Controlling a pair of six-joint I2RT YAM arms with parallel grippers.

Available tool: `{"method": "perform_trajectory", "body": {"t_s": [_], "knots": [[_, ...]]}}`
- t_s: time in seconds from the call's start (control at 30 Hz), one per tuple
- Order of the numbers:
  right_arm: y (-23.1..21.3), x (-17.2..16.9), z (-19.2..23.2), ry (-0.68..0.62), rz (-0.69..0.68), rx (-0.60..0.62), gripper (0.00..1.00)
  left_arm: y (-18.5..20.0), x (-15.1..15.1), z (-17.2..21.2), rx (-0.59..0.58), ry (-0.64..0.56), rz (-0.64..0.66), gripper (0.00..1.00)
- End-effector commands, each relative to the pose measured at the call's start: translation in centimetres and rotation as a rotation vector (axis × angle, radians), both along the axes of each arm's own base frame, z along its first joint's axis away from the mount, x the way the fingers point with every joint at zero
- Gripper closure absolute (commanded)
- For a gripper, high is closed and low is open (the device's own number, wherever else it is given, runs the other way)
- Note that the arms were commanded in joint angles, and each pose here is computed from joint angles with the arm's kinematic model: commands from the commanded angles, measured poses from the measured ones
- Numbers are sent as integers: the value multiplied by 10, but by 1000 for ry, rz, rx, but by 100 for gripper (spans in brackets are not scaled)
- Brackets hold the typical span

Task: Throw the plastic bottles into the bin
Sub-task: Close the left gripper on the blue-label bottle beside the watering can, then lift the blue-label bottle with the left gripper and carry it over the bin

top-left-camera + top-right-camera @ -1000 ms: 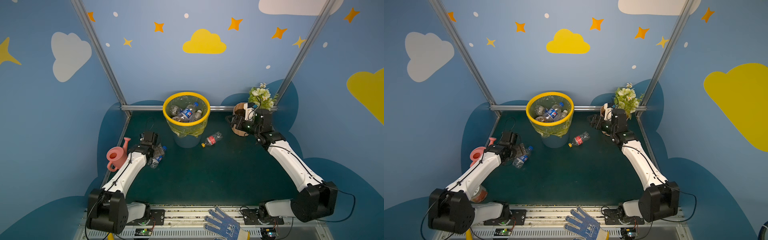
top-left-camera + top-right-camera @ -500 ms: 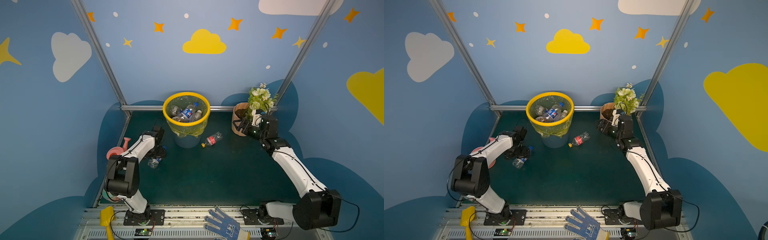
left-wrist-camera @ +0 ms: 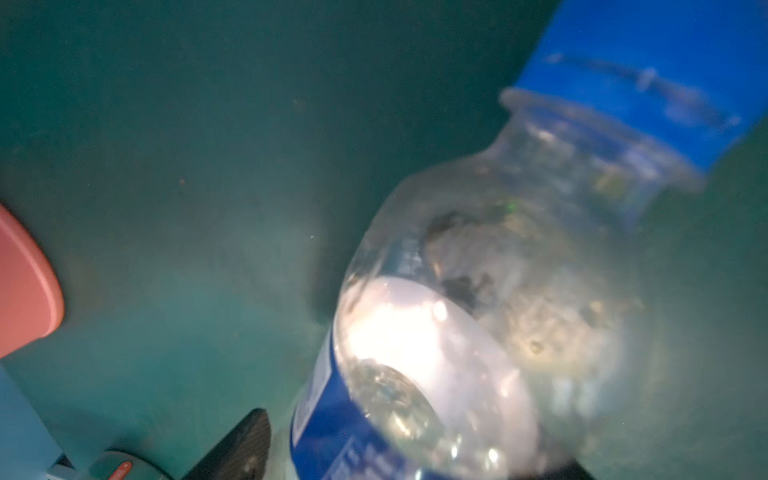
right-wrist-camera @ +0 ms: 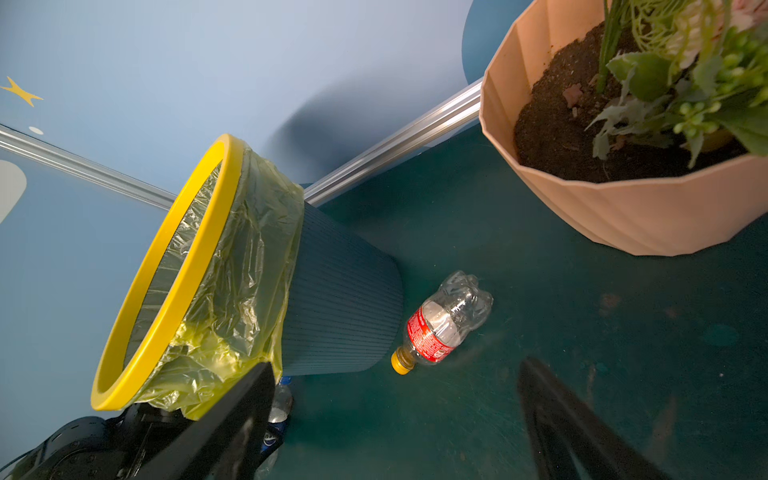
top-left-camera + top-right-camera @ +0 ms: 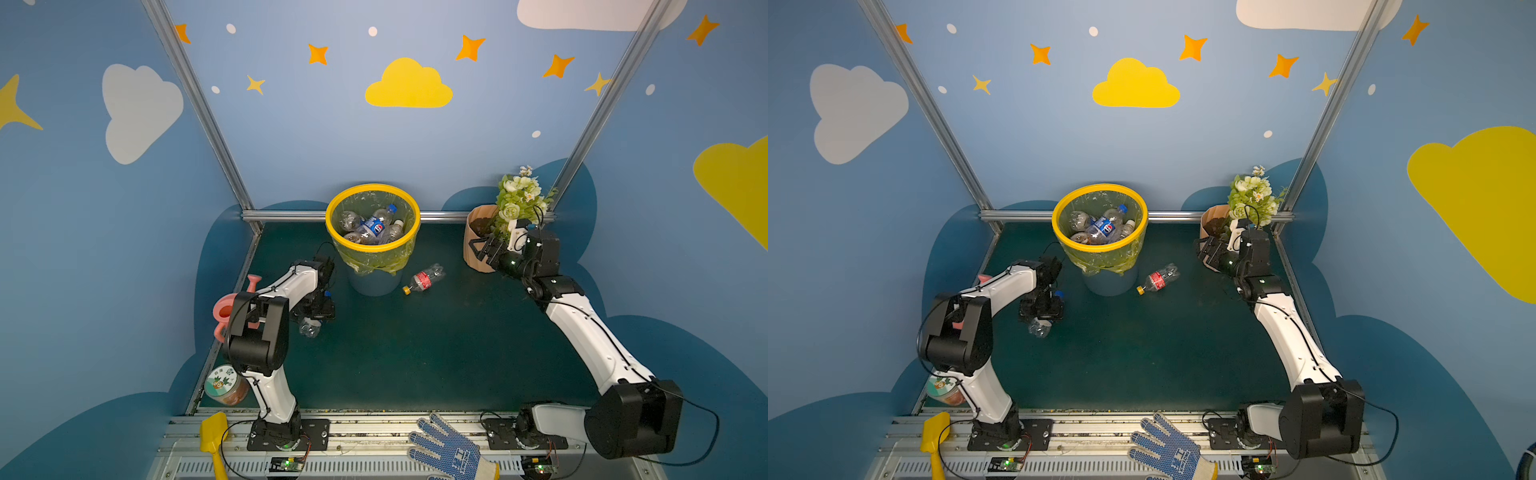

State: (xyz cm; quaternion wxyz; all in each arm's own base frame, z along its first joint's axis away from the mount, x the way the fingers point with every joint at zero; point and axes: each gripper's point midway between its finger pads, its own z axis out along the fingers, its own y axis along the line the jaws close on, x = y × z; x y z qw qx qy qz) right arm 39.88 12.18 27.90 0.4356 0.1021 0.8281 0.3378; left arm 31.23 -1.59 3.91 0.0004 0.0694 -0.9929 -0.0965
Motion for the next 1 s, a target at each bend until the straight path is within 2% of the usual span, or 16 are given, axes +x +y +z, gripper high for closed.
{"method": "perform_trajectory", "body": {"t_s": [0.0,0.1,0.3,0.47,0.73,0.83,0.97], "knots": [[-3,-2,-2,8,-5,5,11,-5,0,-1,-17,26,-22,24],[-4,-4,-4,13,-7,8,11,-5,-1,-1,-21,27,-19,35],[-6,-4,-7,20,-8,17,11,-6,-2,2,-31,7,-9,49],[-7,-5,-7,23,-8,18,11,-8,2,17,-52,-83,26,51],[-8,-6,-7,25,-8,25,11,3,8,64,-95,-311,144,53],[-7,-6,-7,25,-6,26,11,11,10,97,-96,-445,185,53],[-7,-7,-9,32,-4,29,11,22,10,160,-96,-689,243,52]]}}
